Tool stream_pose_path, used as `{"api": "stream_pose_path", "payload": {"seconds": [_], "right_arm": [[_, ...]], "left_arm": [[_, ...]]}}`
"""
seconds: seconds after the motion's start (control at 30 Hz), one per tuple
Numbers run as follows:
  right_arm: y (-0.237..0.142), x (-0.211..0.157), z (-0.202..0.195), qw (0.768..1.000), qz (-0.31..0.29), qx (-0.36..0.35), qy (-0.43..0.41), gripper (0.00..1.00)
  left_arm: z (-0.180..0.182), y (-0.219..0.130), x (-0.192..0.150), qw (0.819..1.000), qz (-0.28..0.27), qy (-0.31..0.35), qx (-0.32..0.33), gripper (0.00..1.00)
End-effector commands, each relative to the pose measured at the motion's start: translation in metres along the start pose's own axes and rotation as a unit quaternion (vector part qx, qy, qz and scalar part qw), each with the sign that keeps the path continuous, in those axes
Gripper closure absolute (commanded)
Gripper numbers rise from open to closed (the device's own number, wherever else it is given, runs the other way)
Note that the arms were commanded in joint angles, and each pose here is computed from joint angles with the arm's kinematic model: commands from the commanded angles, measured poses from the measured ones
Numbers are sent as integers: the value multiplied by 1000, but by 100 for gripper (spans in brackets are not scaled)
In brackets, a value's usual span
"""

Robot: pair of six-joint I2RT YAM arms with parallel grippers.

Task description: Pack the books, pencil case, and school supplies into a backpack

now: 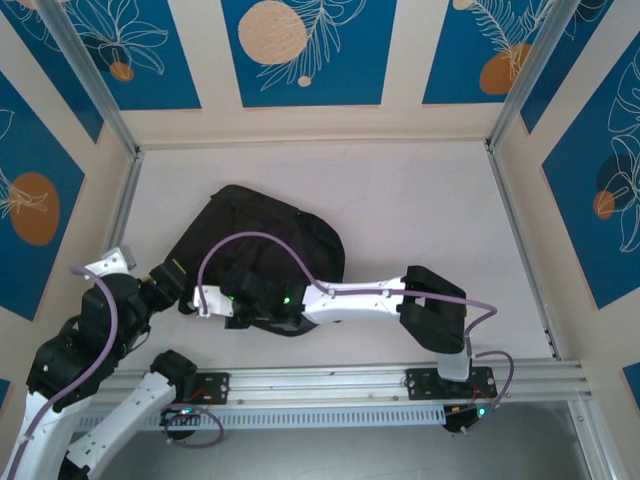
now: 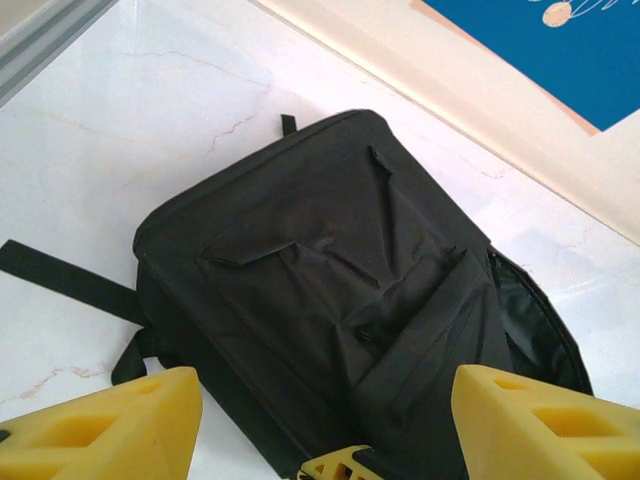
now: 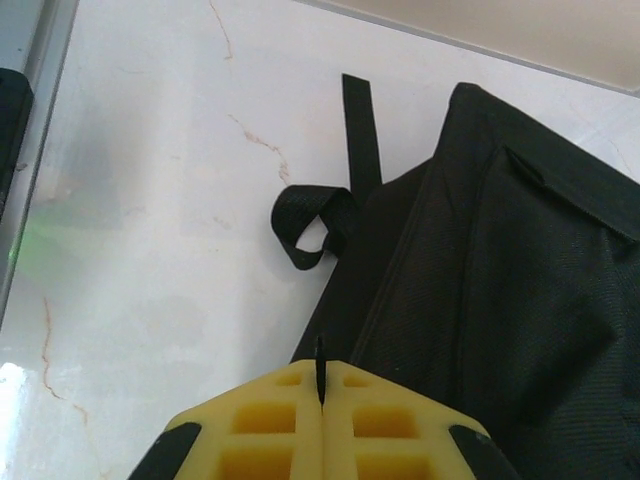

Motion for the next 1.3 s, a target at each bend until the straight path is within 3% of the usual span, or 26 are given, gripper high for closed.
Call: {"api": "stream_pose_path", "payload": {"seconds": [0.0,0.27,0.5,0.87,0.97,1.13,1.27], "right_arm": [[-19,5,-2,999,-32,-8,18,100],[-48,-17,-3,995,-65,-16,77,100],[-60,-29,-1,991,-79,-15,104,100],[-84,-50,6,985,-93,-8,143,100],[-90,-57,12,985,-91,0,143,100],[-102,-71,19,986,-81,6,145,100],[-117,-85,22,986,-77,7,148,100]], "left_arm": [[2,8,-8,1000,16,-7,7,34],[7,53,-60,988,137,-68,26,37],[21,80,-87,978,157,-129,46,38],[27,119,-104,972,160,-154,76,47],[27,131,-105,971,157,-157,83,58],[27,148,-105,970,159,-152,106,88],[27,154,-101,969,156,-153,116,100]]}}
Point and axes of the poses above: each hand's point on the last joint's axis, 136 mm out from that joint toward the fingers, its own y axis out along the fingers, its own z axis along the line the jaws close on, x = y × z, the point moved 7 cm from there along -y, back along the fingers, and after that the axes turned 12 degrees about -y, right-handed, at the moved point
